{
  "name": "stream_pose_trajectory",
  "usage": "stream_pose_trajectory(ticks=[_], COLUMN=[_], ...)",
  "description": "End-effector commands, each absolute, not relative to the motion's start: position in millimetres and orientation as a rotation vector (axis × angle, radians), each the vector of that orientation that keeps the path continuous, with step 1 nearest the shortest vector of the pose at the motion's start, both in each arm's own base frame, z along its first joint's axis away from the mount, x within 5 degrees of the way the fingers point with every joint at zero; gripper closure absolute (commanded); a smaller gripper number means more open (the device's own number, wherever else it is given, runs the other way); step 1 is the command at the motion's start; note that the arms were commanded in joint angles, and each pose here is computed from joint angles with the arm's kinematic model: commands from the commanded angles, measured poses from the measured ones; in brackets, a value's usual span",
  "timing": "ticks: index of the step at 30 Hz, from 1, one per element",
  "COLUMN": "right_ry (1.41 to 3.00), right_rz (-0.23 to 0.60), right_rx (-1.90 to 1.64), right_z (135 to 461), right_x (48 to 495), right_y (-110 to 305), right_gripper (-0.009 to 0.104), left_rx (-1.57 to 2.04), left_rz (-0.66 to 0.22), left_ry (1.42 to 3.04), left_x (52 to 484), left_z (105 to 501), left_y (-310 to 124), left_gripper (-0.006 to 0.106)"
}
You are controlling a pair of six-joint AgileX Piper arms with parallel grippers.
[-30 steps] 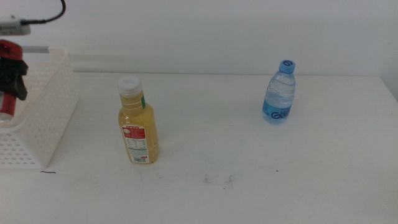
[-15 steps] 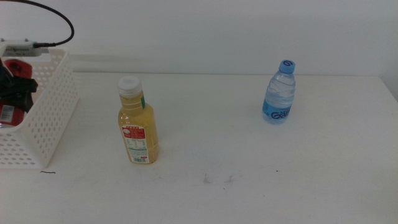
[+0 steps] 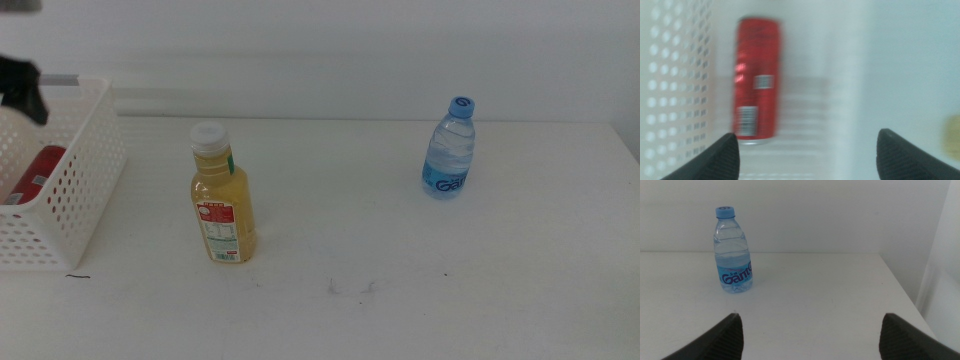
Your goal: Use arms to grab the bottles and put them into the dustbin to the left of the table.
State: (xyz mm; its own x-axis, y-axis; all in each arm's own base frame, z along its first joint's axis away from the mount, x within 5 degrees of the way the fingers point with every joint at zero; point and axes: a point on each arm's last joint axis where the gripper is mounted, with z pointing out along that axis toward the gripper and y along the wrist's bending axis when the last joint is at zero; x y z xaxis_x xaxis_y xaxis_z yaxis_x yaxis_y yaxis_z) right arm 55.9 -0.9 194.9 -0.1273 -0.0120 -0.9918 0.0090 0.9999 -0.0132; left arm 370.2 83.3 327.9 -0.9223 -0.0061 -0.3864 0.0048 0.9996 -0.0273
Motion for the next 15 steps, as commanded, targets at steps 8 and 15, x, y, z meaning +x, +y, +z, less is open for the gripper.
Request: stream_pose_trajectory(ticks=[8,15], right_ry=[1.686,1.686], right_rz=[-0.02,-0.02], right_rx=[-0.012,-0.012], right_z=[194.8,194.8], right_x=[55.9,55.9], right_y=[-0.7,-0.7], right_gripper=[0.003,0.003], left_rx=[0.085,0.226], left_rz=[-0.008,-0.159], left_ry=[2.285,1.902], left_x=[259.8,194.7], left_z=[371.0,300.6], left_y=[-18.6,-48.5], left_gripper=[0.007,0.007])
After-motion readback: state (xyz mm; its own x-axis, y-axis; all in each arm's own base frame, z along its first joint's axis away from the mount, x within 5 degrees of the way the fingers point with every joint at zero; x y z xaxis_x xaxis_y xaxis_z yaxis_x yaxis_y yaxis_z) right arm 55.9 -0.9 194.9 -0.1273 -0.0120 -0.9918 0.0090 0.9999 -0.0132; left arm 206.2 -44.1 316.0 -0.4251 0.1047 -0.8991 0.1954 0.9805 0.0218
